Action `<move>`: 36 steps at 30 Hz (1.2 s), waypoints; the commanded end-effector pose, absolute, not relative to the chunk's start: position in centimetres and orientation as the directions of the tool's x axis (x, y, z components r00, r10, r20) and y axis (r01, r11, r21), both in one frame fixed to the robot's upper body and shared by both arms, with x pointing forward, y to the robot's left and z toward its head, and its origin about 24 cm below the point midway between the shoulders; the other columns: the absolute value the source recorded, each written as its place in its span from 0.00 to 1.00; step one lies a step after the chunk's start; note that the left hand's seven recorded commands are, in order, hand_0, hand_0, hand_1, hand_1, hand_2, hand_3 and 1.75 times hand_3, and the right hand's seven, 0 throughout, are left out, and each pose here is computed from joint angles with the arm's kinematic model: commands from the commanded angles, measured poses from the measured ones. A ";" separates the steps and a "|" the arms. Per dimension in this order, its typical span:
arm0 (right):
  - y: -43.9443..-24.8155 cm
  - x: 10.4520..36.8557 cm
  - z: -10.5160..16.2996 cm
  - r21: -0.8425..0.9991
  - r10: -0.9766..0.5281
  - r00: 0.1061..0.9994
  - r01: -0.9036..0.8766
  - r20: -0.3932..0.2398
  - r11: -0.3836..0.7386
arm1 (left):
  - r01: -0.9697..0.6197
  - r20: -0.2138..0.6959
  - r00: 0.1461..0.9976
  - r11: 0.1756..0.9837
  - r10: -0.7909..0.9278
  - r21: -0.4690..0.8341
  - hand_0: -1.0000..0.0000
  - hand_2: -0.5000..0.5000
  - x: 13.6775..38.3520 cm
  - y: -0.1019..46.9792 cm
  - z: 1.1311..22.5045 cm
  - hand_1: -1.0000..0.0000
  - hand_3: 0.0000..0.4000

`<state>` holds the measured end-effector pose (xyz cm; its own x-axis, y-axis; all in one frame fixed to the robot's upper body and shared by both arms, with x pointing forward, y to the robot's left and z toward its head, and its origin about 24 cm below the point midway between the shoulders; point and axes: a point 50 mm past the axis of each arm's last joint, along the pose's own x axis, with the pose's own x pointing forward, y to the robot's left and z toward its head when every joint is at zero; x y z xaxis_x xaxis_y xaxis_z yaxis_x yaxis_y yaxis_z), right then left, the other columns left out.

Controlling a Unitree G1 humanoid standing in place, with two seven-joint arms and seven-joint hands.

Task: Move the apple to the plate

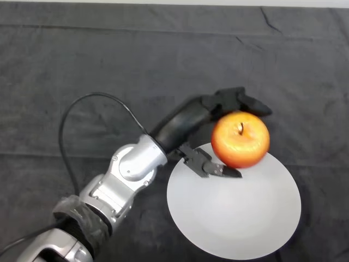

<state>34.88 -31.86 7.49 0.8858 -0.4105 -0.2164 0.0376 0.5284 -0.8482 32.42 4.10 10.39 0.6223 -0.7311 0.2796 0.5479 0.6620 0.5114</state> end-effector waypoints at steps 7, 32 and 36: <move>-32.4 33.9 6.1 -0.841 -0.431 0.864 0.016 -0.261 0.541 | 0.601 0.210 0.621 0.631 -0.755 0.491 0.00 0.50 31.6 4.3 8.3 0.00 1.00; -32.5 33.9 6.1 -0.841 -0.432 0.863 0.015 -0.262 0.540 | 0.691 -0.045 0.602 0.491 -0.797 0.530 0.00 0.50 31.6 4.6 4.3 0.00 1.00; -32.5 33.9 6.1 -0.841 -0.432 0.863 0.015 -0.262 0.540 | 0.694 -0.065 0.600 0.478 -0.798 0.538 0.00 0.31 31.6 4.7 4.0 0.38 1.00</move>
